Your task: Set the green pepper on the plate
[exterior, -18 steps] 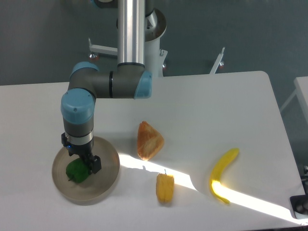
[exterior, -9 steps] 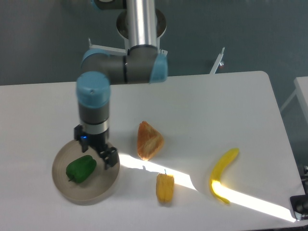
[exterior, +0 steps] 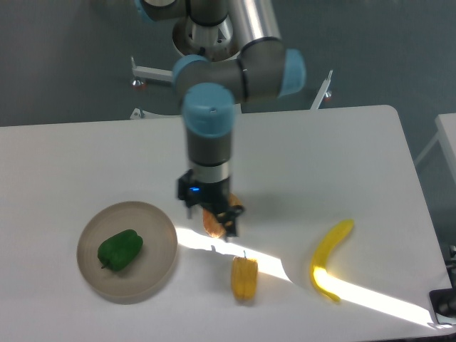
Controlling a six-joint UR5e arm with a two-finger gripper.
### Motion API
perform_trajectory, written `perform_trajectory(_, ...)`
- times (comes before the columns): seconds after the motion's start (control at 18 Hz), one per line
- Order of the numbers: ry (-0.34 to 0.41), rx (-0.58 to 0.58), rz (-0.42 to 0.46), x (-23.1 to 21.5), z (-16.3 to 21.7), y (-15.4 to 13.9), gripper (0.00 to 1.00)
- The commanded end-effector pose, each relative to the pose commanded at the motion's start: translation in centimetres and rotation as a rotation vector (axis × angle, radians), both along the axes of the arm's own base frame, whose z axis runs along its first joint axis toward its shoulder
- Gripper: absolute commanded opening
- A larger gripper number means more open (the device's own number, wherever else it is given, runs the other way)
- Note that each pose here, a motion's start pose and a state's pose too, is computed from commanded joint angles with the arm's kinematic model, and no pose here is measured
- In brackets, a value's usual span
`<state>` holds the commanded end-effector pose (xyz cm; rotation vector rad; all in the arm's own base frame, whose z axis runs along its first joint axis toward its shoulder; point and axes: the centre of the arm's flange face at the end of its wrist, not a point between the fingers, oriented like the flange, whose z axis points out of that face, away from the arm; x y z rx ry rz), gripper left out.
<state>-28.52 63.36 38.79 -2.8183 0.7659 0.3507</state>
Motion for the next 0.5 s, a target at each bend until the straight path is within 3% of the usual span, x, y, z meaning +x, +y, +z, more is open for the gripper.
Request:
perform_trajectory(0.11,0.068,-0.051,-0.082,-1.7,0.1,-1.0,1.00)
perform_trajectory(0.5,0.084,-0.046,-0.082,-3.6,0.9,-1.7,1.00)
